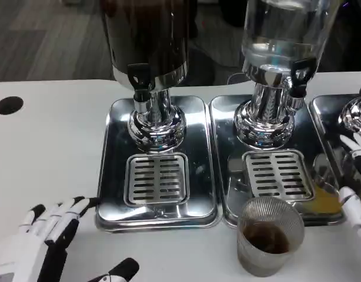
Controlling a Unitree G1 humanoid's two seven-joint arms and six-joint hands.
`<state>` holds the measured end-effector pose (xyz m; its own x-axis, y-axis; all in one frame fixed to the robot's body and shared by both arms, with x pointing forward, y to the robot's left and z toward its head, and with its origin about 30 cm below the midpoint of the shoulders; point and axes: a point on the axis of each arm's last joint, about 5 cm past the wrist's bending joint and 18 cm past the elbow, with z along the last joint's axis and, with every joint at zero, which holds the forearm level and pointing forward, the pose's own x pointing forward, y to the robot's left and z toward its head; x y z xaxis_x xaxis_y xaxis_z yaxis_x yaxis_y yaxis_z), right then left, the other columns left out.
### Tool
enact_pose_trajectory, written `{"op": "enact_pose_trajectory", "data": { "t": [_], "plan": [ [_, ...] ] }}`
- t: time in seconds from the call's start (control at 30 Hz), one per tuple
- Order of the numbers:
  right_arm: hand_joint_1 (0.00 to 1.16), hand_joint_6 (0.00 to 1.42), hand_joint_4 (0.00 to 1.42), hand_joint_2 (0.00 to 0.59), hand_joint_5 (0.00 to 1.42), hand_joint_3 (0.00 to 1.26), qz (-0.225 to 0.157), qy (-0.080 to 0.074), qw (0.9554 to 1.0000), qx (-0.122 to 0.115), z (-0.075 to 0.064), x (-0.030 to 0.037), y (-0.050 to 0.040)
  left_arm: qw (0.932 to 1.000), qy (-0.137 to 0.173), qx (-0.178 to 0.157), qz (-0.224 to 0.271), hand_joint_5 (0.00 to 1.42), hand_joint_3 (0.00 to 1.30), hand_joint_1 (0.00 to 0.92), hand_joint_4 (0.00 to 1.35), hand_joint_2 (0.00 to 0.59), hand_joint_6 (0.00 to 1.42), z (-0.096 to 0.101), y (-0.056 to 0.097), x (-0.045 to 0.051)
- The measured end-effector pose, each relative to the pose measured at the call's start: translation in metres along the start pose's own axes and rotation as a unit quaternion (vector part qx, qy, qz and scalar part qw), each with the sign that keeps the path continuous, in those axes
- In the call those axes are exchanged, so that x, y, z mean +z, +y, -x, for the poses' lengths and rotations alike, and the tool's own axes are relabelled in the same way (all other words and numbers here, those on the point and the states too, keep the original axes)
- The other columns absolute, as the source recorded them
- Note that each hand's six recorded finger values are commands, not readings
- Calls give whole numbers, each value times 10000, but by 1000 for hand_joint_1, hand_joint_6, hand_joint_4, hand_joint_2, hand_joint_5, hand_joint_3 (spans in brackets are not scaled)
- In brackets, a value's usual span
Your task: Grasp the cup under the faucet to collect the drink, then remove the cup.
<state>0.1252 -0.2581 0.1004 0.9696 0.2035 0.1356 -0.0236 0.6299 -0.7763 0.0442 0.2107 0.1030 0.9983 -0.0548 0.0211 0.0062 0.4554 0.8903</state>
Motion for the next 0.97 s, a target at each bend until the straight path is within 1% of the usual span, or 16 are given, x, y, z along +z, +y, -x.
{"op": "enact_pose_trajectory", "data": {
  "t": [0.03,0.07,0.1,0.17,0.2,0.27,0.33,0.37,0.47,0.67,0.73,0.77,0.97],
  "plan": [
    [540,0,0,578,0,76,181,55,9998,1,20,7,14,10000,-17,39,-71,48,135,0,2,121,0,-2,-1,0],
    [571,0,0,577,0,66,342,187,9992,-31,52,3,46,9998,-31,110,-163,41,120,0,0,114,0,-2,-6,1],
    [578,0,0,576,0,63,450,356,9983,-43,88,-11,76,9995,-44,152,-275,31,107,0,0,112,0,-2,-9,1],
    [584,0,0,570,0,50,585,504,9970,-51,110,-22,114,9992,-50,154,-376,28,103,0,0,109,0,0,-12,0],
    [593,0,0,559,0,48,715,613,9955,-60,122,-27,151,9986,-65,130,-505,27,102,0,0,107,0,-5,-14,-1],
    [597,0,0,557,0,48,869,741,9935,-28,140,-27,210,9978,-67,101,-648,26,102,0,0,105,0,-11,-14,-3],
    [599,0,0,554,0,48,954,835,9919,32,158,-18,272,9975,-37,46,-702,26,102,0,0,104,0,-20,-10,-8],
    [600,0,0,536,0,48,968,866,9915,47,165,-14,291,9974,-22,21,-717,26,102,0,0,103,0,-23,-8,-12],
    [601,0,0,529,0,48,1013,925,9905,53,170,-1,311,9971,10,-25,-754,25,101,0,0,100,0,-31,8,-26],
    [591,0,0,508,0,51,1047,903,9904,51,147,35,304,9967,105,24,-799,25,101,0,0,98,0,-22,45,-61],
    [590,0,0,506,0,53,1062,904,9902,89,151,35,302,9966,135,20,-809,25,103,0,0,97,0,-11,51,-68],
    [587,0,0,494,0,56,1070,903,9901,94,151,34,299,9967,138,17,-805,26,104,0,0,97,0,-8,51,-68],
    [583,0,0,489,0,58,1030,920,9904,79,171,36,269,9974,136,40,-708,30,109,0,0,94,0,-6,52,-64]
  ]
}}
